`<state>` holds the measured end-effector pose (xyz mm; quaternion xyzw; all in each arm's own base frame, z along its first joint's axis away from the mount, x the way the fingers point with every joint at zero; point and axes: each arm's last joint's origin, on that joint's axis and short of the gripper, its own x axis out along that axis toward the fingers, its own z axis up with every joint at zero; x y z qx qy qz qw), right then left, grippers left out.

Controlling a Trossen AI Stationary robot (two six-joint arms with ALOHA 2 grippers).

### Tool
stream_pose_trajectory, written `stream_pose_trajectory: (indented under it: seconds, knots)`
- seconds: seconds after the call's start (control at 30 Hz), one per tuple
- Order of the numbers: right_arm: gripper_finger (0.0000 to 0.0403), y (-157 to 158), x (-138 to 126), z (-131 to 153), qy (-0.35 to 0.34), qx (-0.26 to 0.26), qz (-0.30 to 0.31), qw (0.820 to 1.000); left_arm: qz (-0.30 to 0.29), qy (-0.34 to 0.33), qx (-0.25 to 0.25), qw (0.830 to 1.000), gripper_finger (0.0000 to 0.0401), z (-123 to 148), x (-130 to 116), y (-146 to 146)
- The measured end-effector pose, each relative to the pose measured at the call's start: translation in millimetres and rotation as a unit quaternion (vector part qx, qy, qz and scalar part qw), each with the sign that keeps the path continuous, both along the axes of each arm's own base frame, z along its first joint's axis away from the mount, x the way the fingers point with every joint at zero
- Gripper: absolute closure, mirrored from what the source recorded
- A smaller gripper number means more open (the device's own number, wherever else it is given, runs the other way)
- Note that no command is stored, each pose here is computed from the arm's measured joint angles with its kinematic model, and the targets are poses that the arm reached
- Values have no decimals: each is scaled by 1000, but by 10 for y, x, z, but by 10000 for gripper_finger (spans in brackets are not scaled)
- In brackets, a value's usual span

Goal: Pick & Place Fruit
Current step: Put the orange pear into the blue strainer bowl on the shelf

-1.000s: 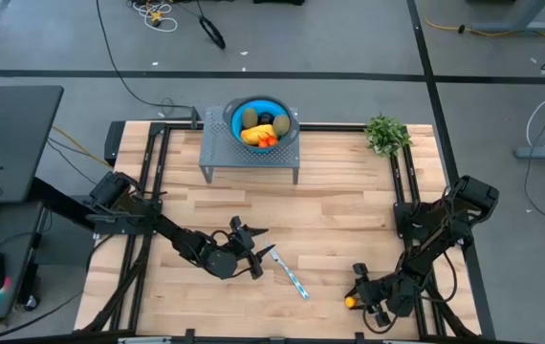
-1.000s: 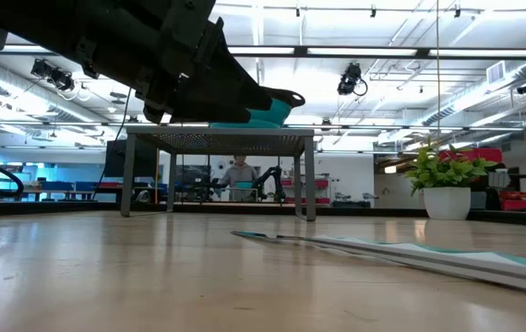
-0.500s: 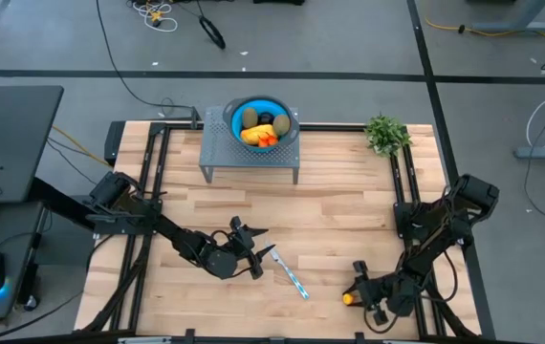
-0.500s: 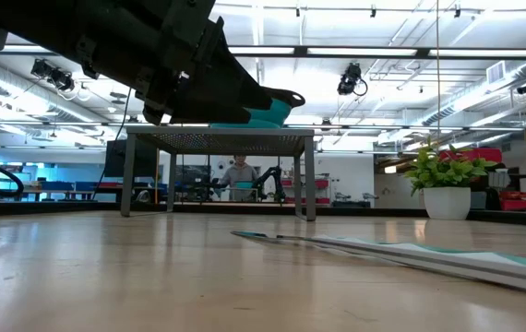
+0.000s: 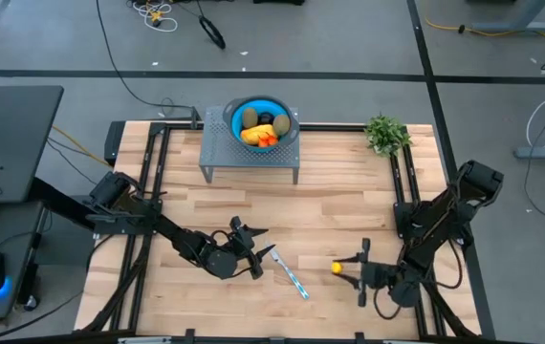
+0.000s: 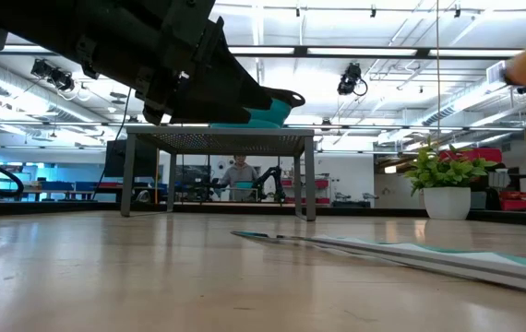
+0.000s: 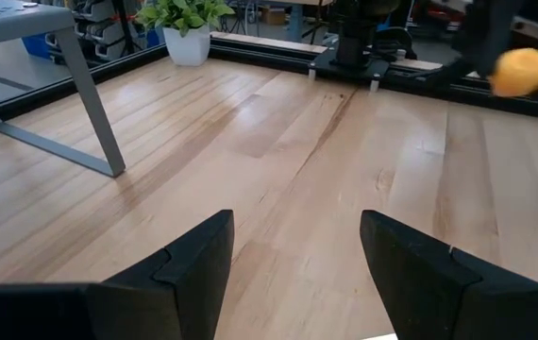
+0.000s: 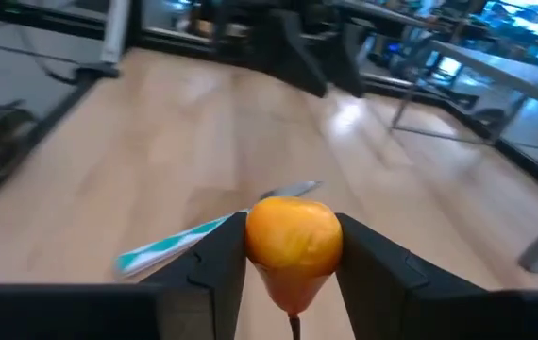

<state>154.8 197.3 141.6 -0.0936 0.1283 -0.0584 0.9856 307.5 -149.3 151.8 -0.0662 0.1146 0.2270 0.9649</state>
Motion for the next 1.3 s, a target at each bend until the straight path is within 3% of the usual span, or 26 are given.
stream_pose_trajectory:
  seconds: [0.3,0.4,0.57,0.87,1.07,1.3]
  knots:
    - [251,-461,508,67,-17,4,-116,993,2,0,0,1000,161,0,4,10]
    - [251,-668,726,184,-39,-11,-115,993,3,0,1,1000,161,0,6,12]
    - [251,-967,1125,540,-93,-33,-111,989,2,0,0,1000,161,0,6,12]
    - [251,-1619,1769,1357,-114,-91,-137,980,5,-9,-20,1000,161,0,4,7]
    - [251,-2104,1909,1713,-137,-87,-122,979,13,-22,-47,999,161,0,4,7]
    - [251,-2581,2033,1722,-152,-75,-122,978,15,-23,-50,998,161,-1,9,16]
